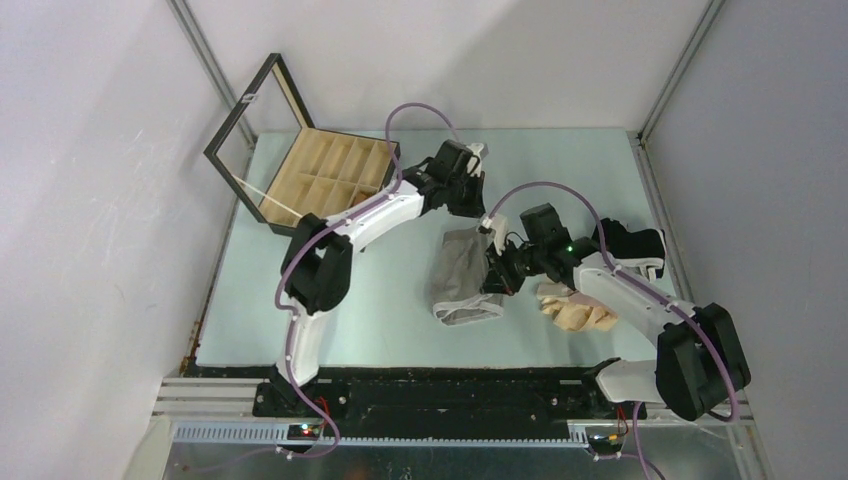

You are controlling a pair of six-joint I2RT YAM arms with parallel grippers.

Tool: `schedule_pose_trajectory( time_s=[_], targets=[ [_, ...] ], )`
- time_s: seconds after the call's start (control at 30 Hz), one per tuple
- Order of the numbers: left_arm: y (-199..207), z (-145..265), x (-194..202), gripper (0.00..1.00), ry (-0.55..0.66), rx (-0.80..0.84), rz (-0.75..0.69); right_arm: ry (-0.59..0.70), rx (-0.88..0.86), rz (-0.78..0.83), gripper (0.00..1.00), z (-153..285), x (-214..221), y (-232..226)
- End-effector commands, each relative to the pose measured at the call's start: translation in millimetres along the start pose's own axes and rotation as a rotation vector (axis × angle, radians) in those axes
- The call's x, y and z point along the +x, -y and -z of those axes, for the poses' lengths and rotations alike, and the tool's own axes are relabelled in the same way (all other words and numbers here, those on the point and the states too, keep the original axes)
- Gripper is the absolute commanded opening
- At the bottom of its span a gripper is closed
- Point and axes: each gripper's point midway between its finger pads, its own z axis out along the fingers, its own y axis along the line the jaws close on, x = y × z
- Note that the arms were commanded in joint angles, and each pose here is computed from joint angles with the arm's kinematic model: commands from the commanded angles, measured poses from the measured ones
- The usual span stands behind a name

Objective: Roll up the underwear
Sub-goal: Fold the underwear at the center of the board.

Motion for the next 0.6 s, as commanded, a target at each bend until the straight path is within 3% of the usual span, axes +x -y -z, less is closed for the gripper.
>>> schedule_pose_trajectory(
  time_s=[0.0,0.27,0.57],
  targets=[
    [3.7,-12.1,-13.3,0.00,0.047,-0.005,-0.012,-0.046,-0.046,-0.095,0.00,-2.6,17.1,-7.3],
    [-5.9,-30.5,-0.7,0.00,0.017,-0.029,-0.027,-0.046,0.005,-0.253,0.00,-11.5,24.5,18.4],
    [-17.1,-28.3,-10.0,0.00,0.042,-0.105,-0.054,-0.061,0.046,-0.310,0.00,-16.4,26.9,30.8]
  ],
)
